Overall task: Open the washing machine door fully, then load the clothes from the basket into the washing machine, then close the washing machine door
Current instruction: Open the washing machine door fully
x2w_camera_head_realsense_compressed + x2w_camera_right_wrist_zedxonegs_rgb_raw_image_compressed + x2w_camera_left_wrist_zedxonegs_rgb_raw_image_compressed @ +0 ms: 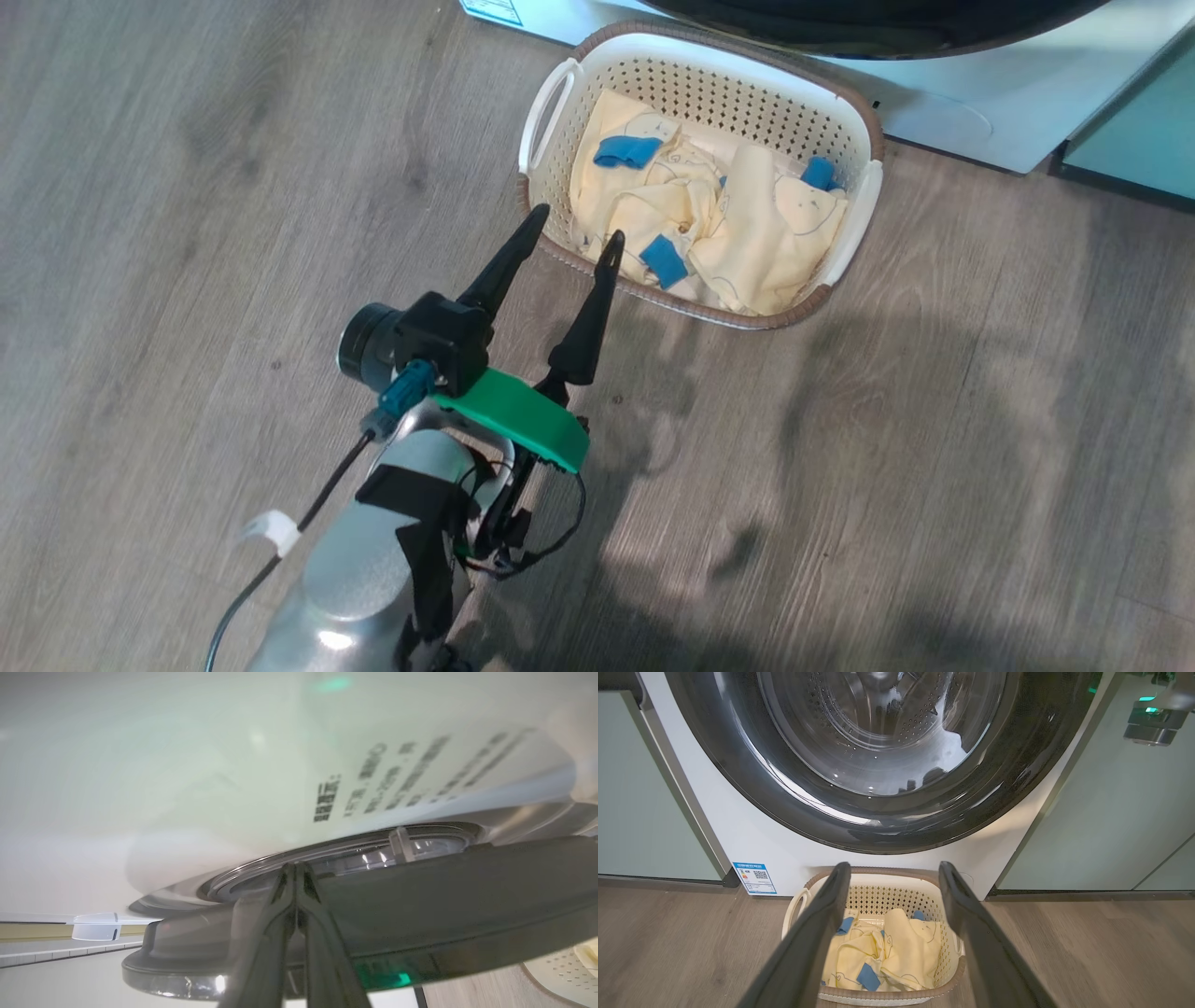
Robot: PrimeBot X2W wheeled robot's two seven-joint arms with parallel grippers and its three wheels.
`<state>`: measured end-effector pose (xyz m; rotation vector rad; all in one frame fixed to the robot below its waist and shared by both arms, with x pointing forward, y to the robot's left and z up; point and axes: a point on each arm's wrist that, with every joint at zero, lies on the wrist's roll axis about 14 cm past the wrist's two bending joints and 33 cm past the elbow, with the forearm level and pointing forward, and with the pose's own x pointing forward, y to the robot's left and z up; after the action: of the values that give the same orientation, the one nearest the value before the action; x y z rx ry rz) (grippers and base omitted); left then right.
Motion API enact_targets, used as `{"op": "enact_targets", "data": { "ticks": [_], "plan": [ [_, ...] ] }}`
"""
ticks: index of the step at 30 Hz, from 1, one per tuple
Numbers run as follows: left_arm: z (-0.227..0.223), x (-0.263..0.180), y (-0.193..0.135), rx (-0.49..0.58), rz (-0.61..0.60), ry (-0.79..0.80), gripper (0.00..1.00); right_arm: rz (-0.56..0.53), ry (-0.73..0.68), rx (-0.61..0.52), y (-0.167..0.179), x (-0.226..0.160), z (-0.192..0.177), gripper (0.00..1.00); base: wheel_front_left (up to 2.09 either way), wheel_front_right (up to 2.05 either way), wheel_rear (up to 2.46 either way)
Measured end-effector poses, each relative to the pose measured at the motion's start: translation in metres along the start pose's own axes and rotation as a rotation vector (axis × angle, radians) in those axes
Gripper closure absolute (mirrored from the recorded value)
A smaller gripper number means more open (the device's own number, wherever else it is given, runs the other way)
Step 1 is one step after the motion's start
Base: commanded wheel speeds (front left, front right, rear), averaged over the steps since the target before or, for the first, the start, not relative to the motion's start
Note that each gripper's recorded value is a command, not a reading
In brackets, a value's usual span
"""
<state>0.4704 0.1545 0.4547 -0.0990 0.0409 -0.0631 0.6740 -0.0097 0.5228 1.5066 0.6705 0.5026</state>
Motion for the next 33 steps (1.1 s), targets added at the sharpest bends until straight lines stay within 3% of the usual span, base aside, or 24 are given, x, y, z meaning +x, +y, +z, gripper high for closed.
{"op": "enact_targets", "data": {
  "ticks": [16, 33],
  "plan": [
    [0.004, 0.002, -0.004, -0.008, -0.003, -0.012, 0.00, -0.002, 0.096, -0.053, 0.002, -0.011, -0.012, 1.00, 0.00, 0.00, 0.00],
    [0.019, 0.000, -0.009, -0.005, -0.016, -0.049, 0.00, 0.042, 0.250, -0.071, 0.002, -0.037, -0.056, 1.00, 0.00, 0.00, 0.00]
  ]
}}
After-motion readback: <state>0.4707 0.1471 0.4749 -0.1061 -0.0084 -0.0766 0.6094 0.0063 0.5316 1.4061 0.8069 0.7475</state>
